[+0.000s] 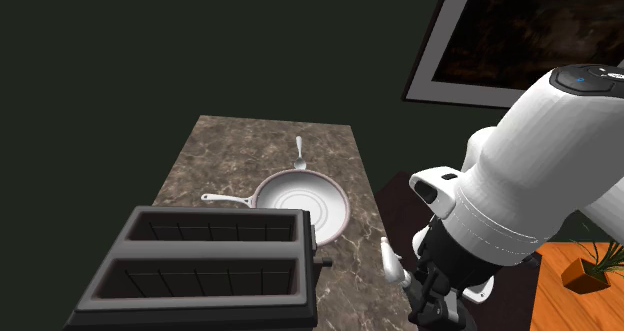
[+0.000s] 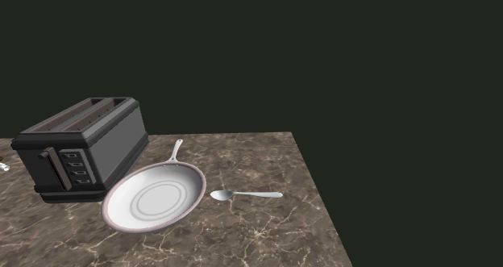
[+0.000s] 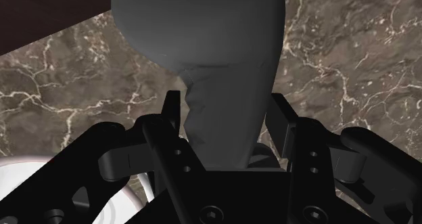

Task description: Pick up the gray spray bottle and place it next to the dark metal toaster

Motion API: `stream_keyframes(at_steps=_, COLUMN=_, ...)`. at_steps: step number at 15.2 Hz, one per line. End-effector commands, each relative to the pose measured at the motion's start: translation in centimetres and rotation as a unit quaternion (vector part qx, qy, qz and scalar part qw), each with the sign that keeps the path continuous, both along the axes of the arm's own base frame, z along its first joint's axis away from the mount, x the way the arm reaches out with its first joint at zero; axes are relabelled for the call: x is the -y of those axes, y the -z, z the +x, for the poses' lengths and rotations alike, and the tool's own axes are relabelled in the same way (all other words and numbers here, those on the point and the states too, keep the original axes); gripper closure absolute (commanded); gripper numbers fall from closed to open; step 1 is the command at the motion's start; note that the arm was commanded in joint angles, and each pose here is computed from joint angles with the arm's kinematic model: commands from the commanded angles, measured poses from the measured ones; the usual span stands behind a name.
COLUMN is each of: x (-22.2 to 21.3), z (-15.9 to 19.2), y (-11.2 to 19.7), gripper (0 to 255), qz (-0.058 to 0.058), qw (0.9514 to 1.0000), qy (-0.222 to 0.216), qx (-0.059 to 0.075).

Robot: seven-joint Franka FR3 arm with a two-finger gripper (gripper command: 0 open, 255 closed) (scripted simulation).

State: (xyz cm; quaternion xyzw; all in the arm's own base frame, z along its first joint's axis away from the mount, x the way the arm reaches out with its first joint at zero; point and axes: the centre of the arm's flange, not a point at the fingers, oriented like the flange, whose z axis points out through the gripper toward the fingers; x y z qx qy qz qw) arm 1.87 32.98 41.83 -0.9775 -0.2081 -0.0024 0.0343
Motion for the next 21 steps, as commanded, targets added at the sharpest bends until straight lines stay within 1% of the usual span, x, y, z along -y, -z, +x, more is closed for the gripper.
stream_keyframes(at_steps=1, x=-0.2, z=0.0, y=1.0, gripper=255, qz=0.0, qw=1.0, qy=0.0, qx=0.0)
stream_keyframes(at_steps=21, x=-0.2, z=0.0, y=11.6, gripper=255, qz=0.0, qw=1.0, qy=0.0, qx=0.0)
